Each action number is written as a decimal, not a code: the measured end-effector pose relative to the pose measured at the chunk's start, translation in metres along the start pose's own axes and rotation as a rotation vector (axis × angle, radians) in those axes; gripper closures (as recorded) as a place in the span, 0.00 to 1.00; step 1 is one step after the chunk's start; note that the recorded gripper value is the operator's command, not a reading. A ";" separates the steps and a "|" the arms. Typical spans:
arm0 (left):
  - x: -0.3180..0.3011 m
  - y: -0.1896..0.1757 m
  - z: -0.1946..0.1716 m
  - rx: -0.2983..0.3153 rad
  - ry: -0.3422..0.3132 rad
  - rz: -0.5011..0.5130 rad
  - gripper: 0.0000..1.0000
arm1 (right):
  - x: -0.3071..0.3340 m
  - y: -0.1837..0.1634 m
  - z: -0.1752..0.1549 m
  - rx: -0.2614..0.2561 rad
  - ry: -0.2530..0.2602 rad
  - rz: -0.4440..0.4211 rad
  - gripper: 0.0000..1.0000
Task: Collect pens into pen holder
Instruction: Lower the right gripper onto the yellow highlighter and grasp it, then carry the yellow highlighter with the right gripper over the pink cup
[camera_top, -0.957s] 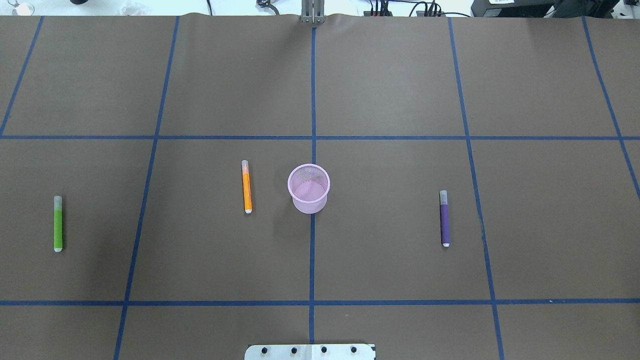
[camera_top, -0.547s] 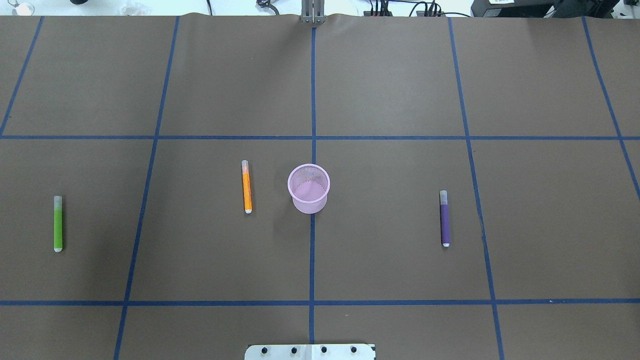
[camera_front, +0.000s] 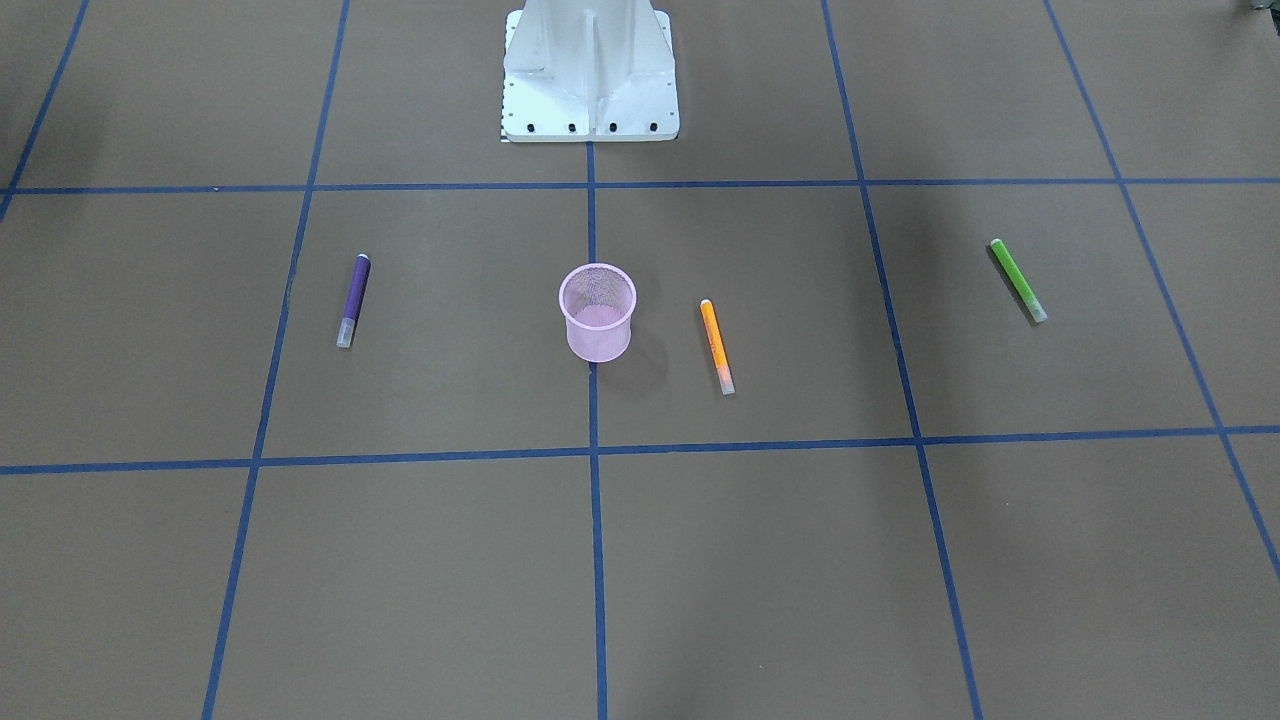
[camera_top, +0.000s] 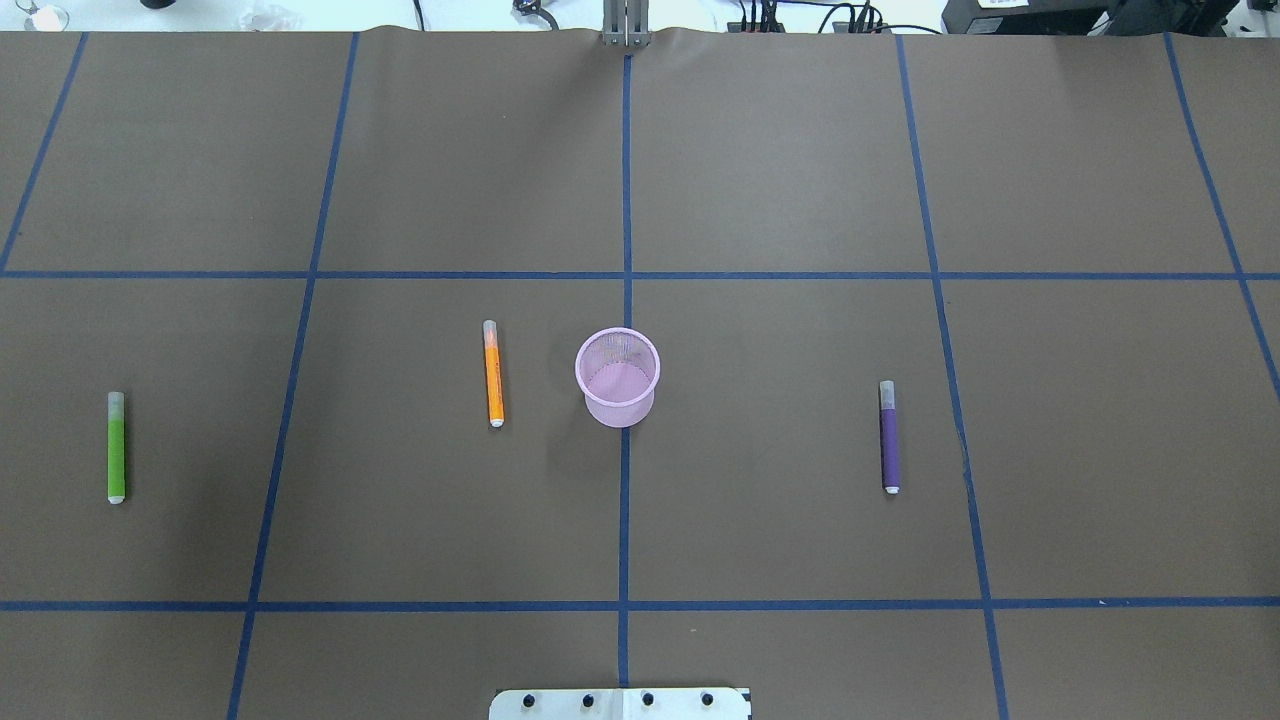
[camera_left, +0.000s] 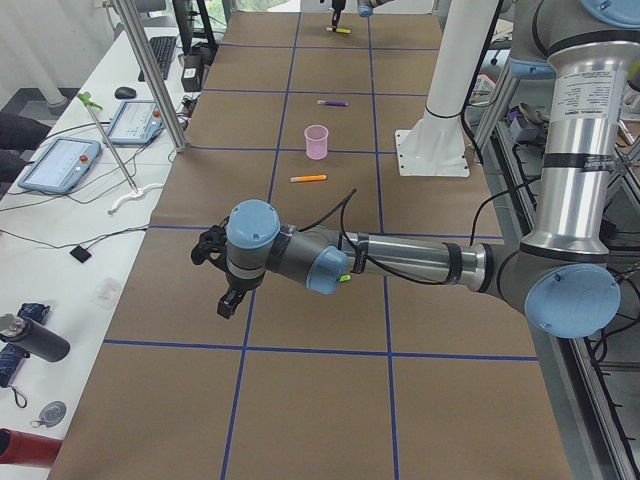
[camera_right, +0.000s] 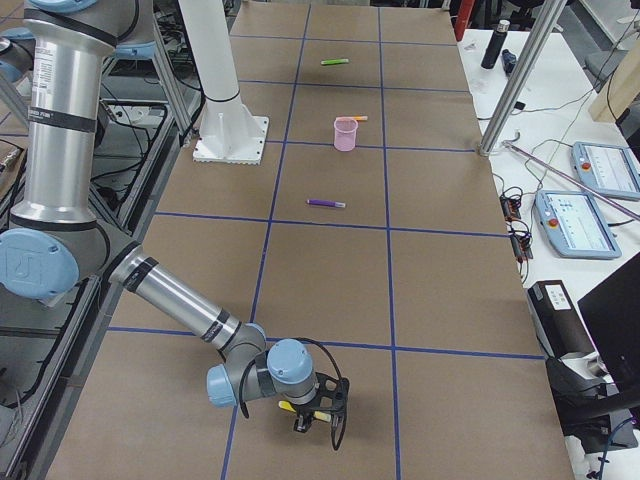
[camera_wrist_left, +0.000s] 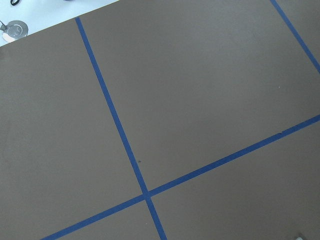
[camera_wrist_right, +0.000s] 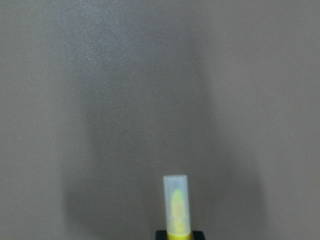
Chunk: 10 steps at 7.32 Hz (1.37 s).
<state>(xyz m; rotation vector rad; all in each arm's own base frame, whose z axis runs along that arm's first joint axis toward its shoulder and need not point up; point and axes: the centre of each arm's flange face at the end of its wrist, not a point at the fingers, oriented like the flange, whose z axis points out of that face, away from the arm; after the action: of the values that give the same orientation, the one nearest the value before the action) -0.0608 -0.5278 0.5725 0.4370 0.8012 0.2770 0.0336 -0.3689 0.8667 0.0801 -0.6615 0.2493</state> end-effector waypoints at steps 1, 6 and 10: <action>0.000 0.000 0.000 0.000 0.000 0.000 0.00 | -0.010 -0.009 -0.008 0.023 -0.011 -0.016 1.00; 0.003 -0.003 -0.003 0.006 0.000 0.007 0.00 | -0.155 -0.101 -0.135 0.313 -0.159 -0.242 1.00; 0.016 -0.014 -0.007 0.061 -0.001 0.080 0.00 | -0.359 -0.134 -0.245 0.481 -0.403 -0.512 1.00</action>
<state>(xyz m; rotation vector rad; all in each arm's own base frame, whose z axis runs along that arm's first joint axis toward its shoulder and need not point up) -0.0546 -0.5320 0.5510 0.5275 0.7932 0.3275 -0.0590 -0.5342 0.4528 0.7670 -0.9435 -0.1132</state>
